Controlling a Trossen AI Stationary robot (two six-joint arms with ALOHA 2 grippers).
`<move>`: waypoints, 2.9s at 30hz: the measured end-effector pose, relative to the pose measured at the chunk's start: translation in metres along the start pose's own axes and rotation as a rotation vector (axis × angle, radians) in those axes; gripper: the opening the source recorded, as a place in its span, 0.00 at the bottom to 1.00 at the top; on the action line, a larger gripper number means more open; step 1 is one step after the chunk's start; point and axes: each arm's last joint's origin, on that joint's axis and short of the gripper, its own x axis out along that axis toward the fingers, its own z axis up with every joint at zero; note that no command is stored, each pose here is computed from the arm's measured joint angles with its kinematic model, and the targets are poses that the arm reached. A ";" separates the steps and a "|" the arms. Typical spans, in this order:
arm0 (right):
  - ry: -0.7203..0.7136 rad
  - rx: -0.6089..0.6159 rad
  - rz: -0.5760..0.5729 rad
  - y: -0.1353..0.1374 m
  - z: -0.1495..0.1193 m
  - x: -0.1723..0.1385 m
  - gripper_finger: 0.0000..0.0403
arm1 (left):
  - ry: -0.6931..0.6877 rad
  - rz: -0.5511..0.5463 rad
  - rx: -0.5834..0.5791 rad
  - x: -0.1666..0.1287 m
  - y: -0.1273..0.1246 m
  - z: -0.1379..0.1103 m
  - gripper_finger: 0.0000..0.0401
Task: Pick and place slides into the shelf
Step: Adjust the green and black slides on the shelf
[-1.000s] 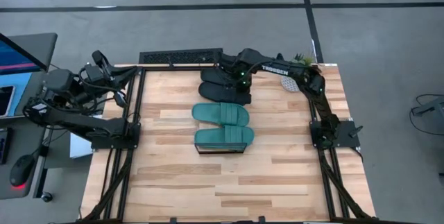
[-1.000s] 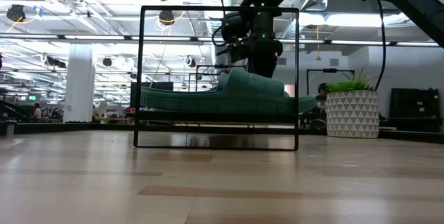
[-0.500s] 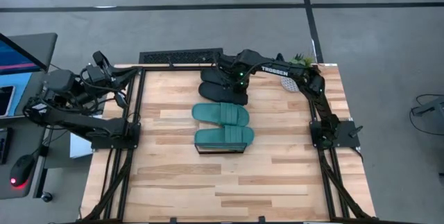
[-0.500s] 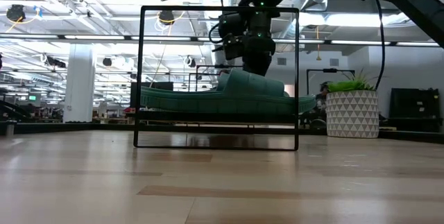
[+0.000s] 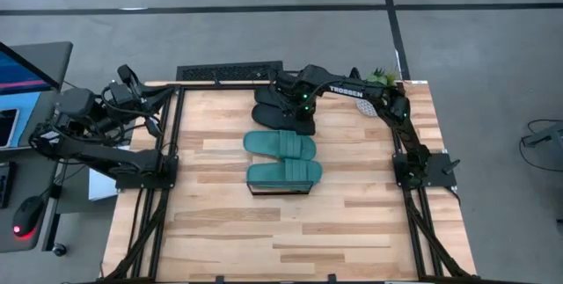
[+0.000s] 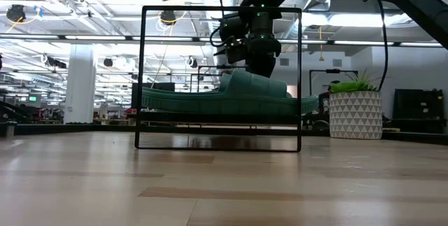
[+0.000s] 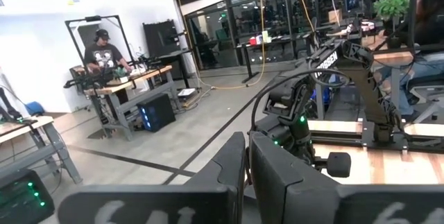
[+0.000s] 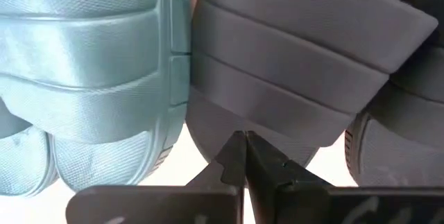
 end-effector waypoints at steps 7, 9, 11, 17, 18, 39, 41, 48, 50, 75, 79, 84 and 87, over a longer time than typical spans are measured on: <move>0.004 -0.002 -0.015 -0.001 0.000 0.000 0.00 | 0.000 0.000 0.000 0.000 0.000 0.000 0.03; 0.002 -0.002 -0.018 -0.001 0.000 0.000 0.00 | 0.000 0.000 -0.001 0.000 0.000 0.000 0.03; 0.002 -0.002 -0.018 -0.002 0.000 0.000 0.00 | 0.000 0.000 0.000 0.000 0.000 0.000 0.03; 0.012 0.000 -0.038 -0.006 -0.003 -0.001 0.00 | 0.000 0.000 -0.001 0.000 0.000 0.000 0.03; 0.019 -0.001 -0.055 -0.008 -0.003 -0.001 0.00 | 0.000 0.000 -0.001 0.000 0.000 0.000 0.03; -0.342 0.210 -0.135 -0.018 -0.052 -0.109 0.00 | -0.007 0.001 -0.005 0.000 0.000 0.001 0.03; -0.507 0.183 -0.158 -0.015 -0.053 -0.127 0.00 | -0.007 0.001 -0.005 0.000 0.000 0.001 0.03; -0.740 0.250 -0.171 0.005 -0.078 -0.097 0.00 | -0.007 0.001 -0.005 0.000 0.000 0.001 0.03; -0.742 0.297 -0.194 0.012 -0.089 -0.082 0.00 | -0.007 0.001 -0.004 0.000 0.000 0.001 0.03; -0.610 0.346 -0.122 0.032 -0.091 0.041 0.00 | -0.022 0.005 -0.015 0.000 0.000 0.002 0.03; -0.633 0.353 -0.127 0.024 -0.088 0.046 0.00 | -0.022 0.005 -0.015 0.000 0.001 0.002 0.03; -0.622 0.369 -0.128 0.016 -0.087 0.056 0.00 | -0.022 0.005 -0.015 0.000 0.001 0.002 0.03; -0.641 0.366 -0.136 0.011 -0.086 0.058 0.00 | -0.022 0.005 -0.018 0.000 0.000 0.002 0.03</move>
